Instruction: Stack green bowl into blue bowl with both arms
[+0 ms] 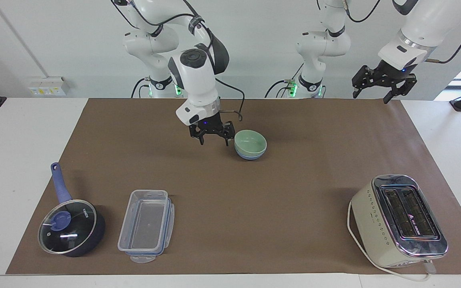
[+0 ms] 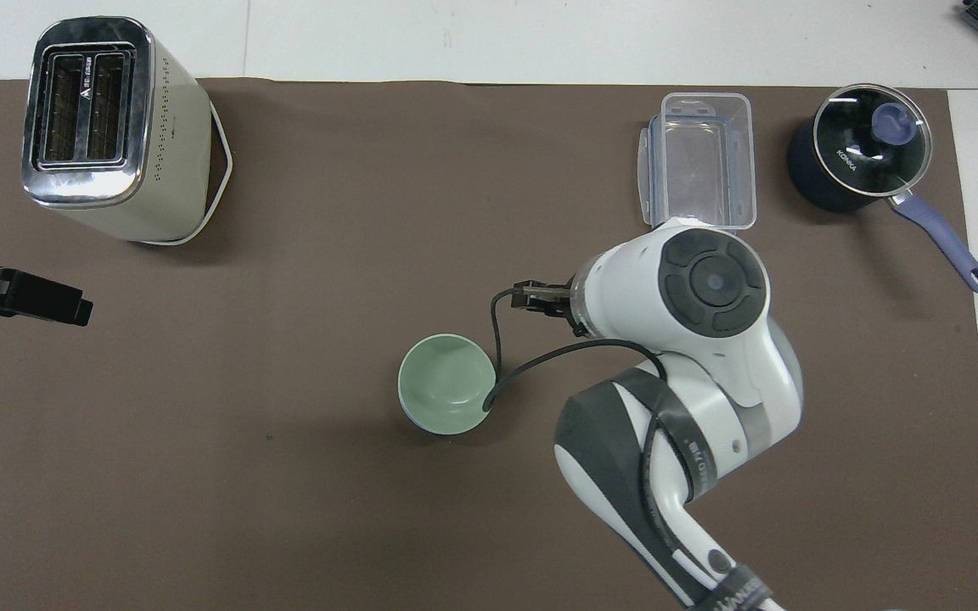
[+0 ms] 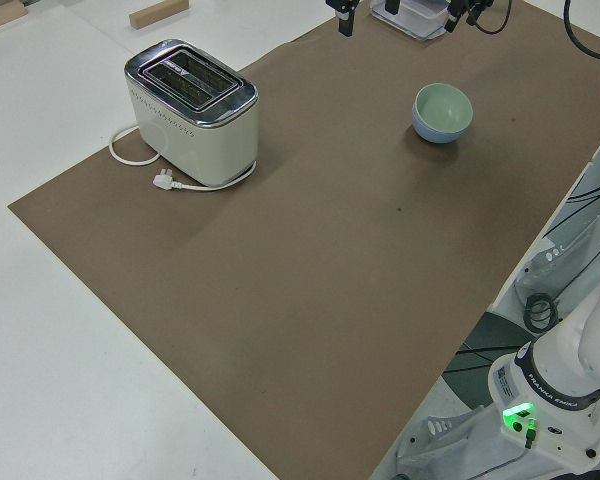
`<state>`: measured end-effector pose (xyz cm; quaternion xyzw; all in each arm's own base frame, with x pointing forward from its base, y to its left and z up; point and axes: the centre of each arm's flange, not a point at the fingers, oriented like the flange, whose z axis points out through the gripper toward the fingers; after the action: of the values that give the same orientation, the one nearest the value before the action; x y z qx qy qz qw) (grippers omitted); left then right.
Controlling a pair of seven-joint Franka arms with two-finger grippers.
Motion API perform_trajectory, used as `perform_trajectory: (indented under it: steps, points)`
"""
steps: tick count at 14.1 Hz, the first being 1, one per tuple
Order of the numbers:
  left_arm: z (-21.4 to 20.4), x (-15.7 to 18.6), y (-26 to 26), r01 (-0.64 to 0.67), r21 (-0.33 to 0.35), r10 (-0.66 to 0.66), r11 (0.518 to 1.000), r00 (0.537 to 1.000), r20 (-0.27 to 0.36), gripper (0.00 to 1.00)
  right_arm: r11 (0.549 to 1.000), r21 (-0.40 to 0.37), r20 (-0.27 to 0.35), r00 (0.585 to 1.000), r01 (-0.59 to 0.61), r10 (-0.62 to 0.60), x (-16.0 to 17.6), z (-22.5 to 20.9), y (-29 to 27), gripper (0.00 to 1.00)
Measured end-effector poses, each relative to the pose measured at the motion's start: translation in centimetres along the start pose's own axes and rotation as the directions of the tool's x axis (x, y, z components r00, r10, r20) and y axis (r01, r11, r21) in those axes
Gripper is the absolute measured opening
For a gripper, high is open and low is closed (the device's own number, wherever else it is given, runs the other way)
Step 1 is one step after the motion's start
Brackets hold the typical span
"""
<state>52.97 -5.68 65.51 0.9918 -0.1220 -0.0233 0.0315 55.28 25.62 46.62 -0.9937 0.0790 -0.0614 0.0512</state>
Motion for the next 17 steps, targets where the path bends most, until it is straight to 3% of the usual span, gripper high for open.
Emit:
perform_trajectory:
  steps: [4, 7, 11, 17]
  points:
    - [0.0, 0.0, 0.0, 0.000, 0.000, 0.000, 1.000, 1.000, 0.000, 1.00, 0.998, -0.025, -0.056, 0.997, -0.051, 0.050, 2.8, -6.1, 4.5, 1.00]
    - [0.0, 0.0, 0.0, 0.000, 0.000, 0.000, 1.000, 1.000, 0.000, 1.00, 0.996, -0.043, -0.068, 0.995, -0.076, 0.073, 3.0, -11.1, 6.5, 1.00]
    - [0.0, 0.0, 0.0, 0.000, 0.000, 0.000, 1.000, 1.000, 0.000, 1.00, 0.991, -0.080, -0.041, 0.993, -0.111, 0.108, 3.2, -16.7, 9.2, 1.00]
    - [0.0, 0.0, 0.0, 0.000, 0.000, 0.000, 1.000, 1.000, 0.000, 1.00, 0.991, -0.123, 0.017, 0.998, -0.050, 0.052, 4.3, -20.6, 16.6, 1.00]
